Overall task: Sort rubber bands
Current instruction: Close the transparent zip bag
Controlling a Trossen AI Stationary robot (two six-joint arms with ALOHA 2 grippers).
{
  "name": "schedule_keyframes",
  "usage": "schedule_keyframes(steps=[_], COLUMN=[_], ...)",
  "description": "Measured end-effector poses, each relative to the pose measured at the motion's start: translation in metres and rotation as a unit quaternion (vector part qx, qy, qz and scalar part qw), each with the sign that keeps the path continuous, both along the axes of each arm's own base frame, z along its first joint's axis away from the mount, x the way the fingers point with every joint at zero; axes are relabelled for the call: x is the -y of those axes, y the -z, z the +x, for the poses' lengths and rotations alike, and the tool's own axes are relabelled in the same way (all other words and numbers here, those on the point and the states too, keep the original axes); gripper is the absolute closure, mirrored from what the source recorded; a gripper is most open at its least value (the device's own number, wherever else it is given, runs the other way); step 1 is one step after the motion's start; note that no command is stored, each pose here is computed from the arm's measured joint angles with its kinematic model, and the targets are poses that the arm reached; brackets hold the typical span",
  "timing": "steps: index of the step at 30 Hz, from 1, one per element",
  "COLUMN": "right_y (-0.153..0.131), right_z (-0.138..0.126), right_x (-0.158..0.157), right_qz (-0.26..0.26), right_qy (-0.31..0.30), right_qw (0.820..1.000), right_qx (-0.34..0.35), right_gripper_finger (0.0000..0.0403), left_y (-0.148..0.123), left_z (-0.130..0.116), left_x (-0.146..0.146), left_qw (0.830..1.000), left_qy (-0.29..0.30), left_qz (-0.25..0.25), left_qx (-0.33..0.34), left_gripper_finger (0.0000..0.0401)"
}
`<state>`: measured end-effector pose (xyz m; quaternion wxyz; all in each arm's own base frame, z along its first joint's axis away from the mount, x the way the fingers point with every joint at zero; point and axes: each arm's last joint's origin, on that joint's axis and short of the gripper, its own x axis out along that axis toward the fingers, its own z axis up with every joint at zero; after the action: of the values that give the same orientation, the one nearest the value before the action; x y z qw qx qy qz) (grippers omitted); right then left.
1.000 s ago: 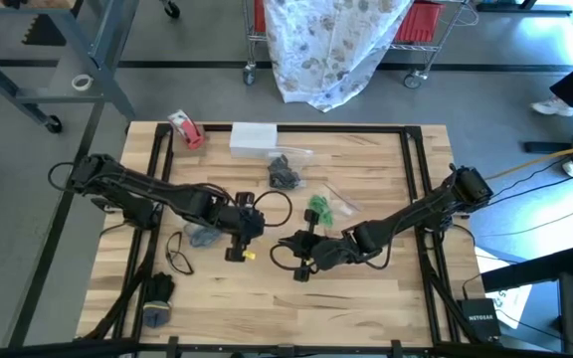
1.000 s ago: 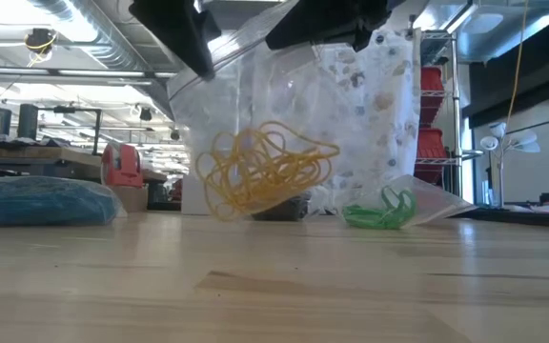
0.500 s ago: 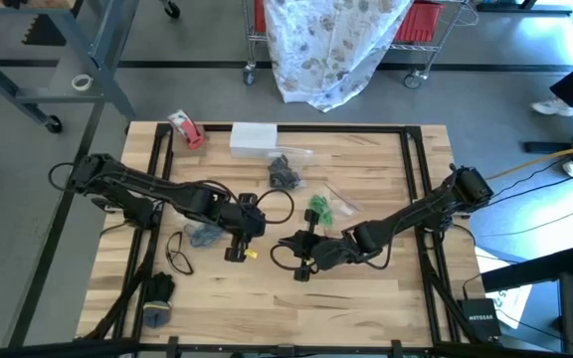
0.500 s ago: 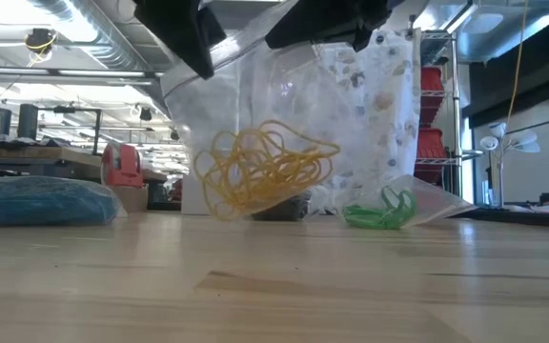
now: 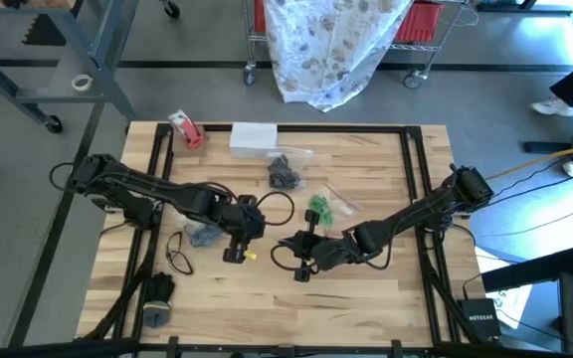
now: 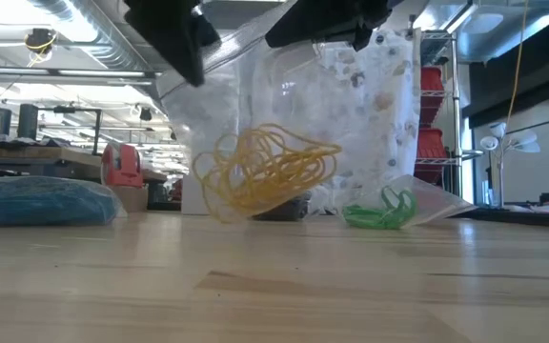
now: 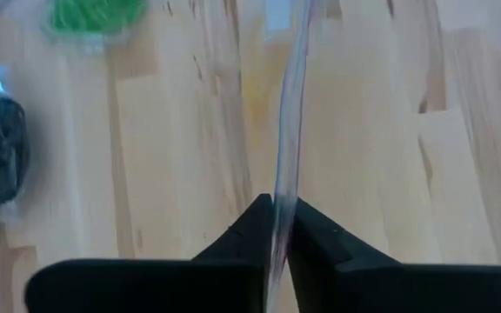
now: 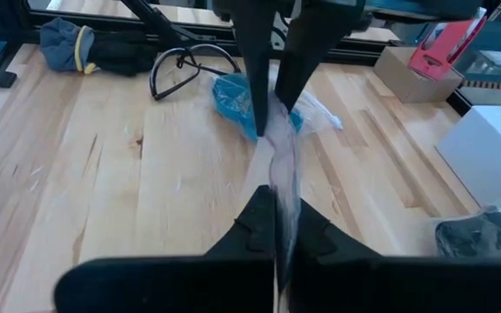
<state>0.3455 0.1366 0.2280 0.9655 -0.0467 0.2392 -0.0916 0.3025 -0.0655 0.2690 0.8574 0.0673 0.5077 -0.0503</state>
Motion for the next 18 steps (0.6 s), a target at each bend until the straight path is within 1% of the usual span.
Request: schedule_keyframes(steps=[4,7,9,12,16,18], right_y=[0.0000,0.0001,0.0001,0.0001,0.0001,0.0001], right_z=[0.0000,0.0000,0.0000,-0.0001,-0.0001,-0.0001], right_x=[0.0000,0.0000,0.0000,0.0000,-0.0001,-0.0001], right_qz=[0.000,0.000,0.000,0.000,0.000,0.000], right_qy=[0.000,0.000,0.000,0.000,0.000,0.000], right_qw=[1.000,1.000,1.000,1.000,1.000,1.000], right_qx=[0.000,0.000,0.000,-0.001,0.000,0.000], right_gripper_finger=[0.0403,0.0403,0.0403,0.0403,0.0403,0.0403], left_y=[0.0000,0.0006,0.0013,0.0020,0.0014,0.0012], left_z=[0.0000,-0.0011,-0.0023,-0.0037,-0.0027,-0.0026], left_x=[-0.0006,-0.0012,-0.0022,-0.0030,-0.0023,-0.0026], left_qw=[1.000,1.000,1.000,0.999,0.999,0.999], left_qy=[-0.003,-0.001,-0.004,0.000,0.006,0.001], left_qz=[-0.001,0.010,0.024,0.036,0.039,0.050], left_qx=[-0.001,-0.006,-0.011,-0.019,-0.012,-0.009], left_gripper_finger=[0.0354,0.0347,0.0357,0.0392,0.0399,0.0400])
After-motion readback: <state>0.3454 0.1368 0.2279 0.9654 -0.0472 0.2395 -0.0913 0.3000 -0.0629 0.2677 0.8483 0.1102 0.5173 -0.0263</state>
